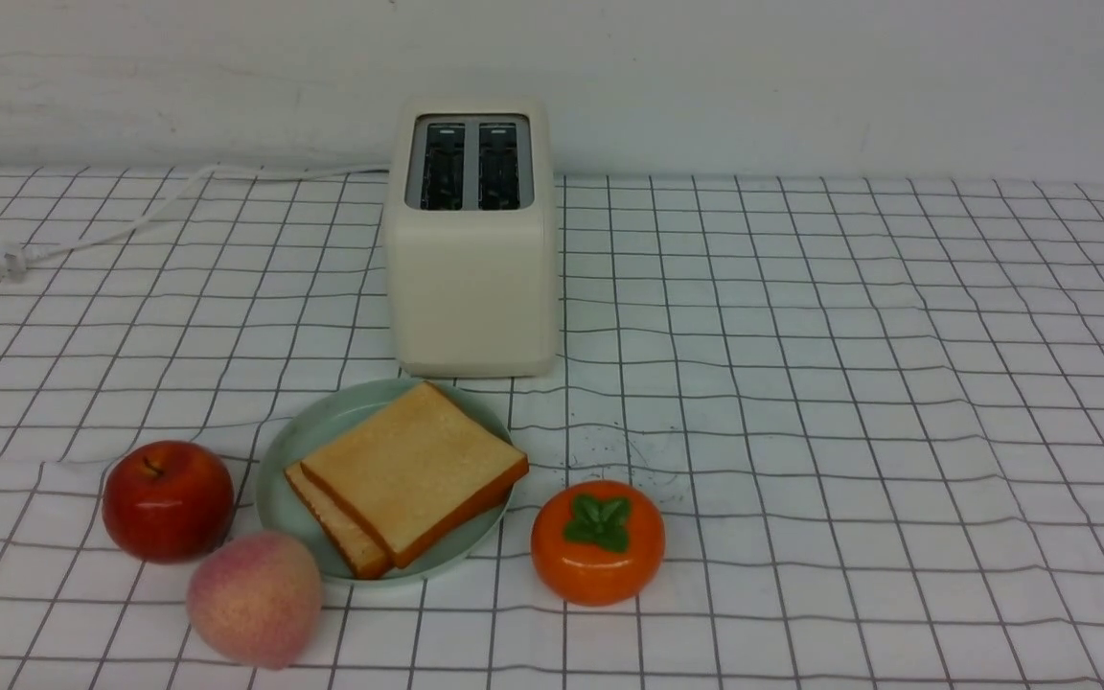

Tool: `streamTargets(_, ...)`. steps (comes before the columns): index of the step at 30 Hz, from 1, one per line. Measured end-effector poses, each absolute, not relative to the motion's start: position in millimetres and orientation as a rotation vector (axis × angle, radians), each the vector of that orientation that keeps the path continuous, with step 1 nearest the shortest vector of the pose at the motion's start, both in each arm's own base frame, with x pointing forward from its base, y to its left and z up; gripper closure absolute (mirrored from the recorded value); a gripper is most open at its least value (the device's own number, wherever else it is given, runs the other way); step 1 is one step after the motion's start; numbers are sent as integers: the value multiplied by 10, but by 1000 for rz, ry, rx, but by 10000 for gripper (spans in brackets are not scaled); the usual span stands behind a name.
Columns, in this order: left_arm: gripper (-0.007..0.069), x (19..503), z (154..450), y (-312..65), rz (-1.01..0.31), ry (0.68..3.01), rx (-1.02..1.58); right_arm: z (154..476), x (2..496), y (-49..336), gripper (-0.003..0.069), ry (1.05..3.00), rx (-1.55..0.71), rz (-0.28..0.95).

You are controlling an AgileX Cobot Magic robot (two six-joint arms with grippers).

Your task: Take toasted bread from bread machine on white checkered table place on plate.

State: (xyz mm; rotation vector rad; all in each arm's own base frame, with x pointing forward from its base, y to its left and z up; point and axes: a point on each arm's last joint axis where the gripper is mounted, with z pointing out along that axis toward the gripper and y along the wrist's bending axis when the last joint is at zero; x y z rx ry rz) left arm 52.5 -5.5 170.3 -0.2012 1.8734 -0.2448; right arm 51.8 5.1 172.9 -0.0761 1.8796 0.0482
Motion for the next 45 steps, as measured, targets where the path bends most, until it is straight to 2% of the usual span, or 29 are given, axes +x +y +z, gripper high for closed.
streamTargets(45, 622, 524, 1701, -55, -246, 1876, -202, 1730, 518, 51, 557, 1879, -76, 48)
